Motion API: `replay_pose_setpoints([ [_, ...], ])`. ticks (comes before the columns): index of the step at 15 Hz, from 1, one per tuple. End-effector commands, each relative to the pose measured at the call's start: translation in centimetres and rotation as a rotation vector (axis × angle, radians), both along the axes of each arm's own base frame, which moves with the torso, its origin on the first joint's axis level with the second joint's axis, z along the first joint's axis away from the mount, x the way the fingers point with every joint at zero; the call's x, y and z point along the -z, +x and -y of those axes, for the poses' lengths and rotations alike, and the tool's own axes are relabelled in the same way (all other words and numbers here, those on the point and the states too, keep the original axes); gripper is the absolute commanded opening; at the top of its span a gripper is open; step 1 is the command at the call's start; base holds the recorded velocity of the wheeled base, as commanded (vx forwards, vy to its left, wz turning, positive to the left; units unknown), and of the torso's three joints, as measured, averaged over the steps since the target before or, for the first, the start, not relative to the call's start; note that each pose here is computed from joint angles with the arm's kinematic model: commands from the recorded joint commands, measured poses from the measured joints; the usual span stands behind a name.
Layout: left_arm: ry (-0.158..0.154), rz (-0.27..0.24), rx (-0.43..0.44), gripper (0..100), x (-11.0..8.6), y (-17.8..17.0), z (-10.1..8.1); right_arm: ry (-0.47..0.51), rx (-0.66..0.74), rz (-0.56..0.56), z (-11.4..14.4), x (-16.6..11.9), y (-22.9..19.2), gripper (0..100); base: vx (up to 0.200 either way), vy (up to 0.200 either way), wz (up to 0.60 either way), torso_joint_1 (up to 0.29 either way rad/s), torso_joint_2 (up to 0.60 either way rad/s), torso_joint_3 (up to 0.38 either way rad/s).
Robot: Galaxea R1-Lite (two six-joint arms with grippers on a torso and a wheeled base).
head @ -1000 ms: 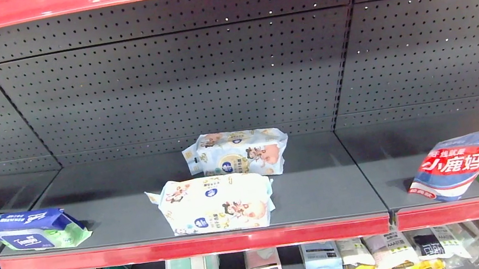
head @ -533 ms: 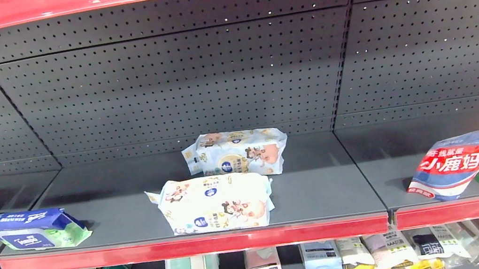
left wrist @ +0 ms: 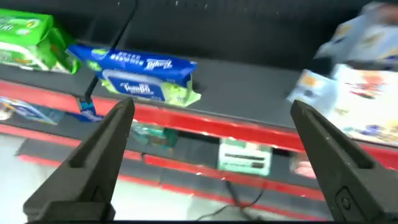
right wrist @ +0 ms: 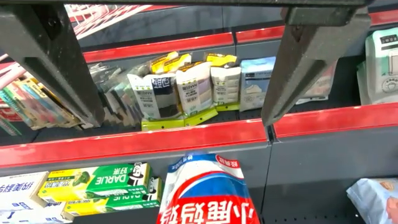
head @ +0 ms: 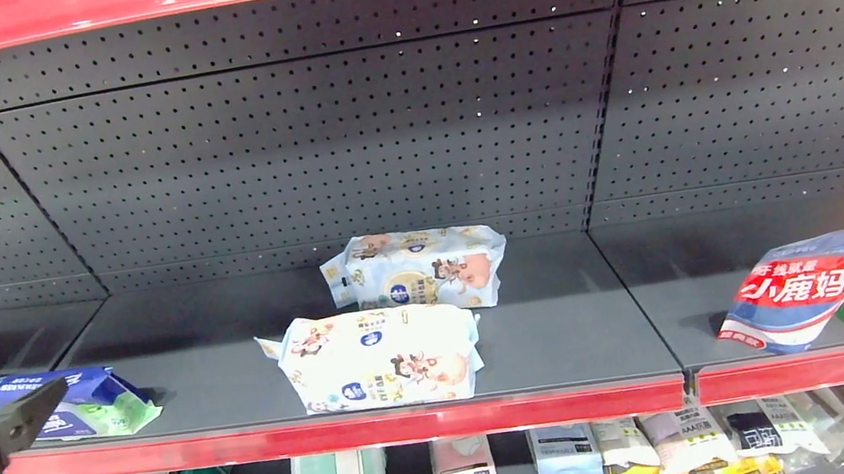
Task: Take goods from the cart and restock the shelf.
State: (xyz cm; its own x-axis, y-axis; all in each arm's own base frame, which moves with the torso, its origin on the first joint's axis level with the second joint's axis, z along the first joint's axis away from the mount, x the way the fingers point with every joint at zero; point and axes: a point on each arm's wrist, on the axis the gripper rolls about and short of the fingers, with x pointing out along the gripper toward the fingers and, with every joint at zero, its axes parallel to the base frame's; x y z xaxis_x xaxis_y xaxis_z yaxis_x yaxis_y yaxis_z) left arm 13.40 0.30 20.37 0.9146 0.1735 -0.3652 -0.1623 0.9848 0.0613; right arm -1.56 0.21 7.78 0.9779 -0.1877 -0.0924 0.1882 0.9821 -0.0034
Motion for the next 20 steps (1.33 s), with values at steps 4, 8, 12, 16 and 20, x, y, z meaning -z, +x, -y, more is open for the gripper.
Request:
replay_pose_setpoints([
  [4, 0.134, -0.168, 0.186, 100, 5.3, 10.9, 1.0, 0.001, -0.002, -0.004, 0.0, 0.0, 0.0, 100, 0.000, 0.000, 0.00, 0.000, 0.00, 0.000],
  [8, 0.128, -0.186, 0.252, 100, 7.0, 13.9, 2.8, 0.001, -0.002, -0.004, 0.0, 0.0, 0.0, 100, 0.000, 0.000, 0.00, 0.000, 0.00, 0.000],
  [12, 0.132, -0.191, 0.299, 100, 8.0, 15.5, 4.3, -0.001, -0.003, -0.004, 0.0, 0.0, 0.0, 100, 0.000, 0.000, 0.00, 0.000, 0.00, 0.000],
  [16, 0.134, -0.221, 0.320, 100, 8.9, 16.0, 4.9, -0.002, -0.004, -0.005, 0.0, 0.0, 0.0, 100, 0.000, 0.000, 0.00, 0.000, 0.00, 0.000],
  [20, 0.135, -0.226, 0.336, 100, 9.1, 16.1, 5.4, -0.002, -0.004, -0.005, 0.0, 0.0, 0.0, 100, 0.000, 0.000, 0.00, 0.000, 0.00, 0.000],
])
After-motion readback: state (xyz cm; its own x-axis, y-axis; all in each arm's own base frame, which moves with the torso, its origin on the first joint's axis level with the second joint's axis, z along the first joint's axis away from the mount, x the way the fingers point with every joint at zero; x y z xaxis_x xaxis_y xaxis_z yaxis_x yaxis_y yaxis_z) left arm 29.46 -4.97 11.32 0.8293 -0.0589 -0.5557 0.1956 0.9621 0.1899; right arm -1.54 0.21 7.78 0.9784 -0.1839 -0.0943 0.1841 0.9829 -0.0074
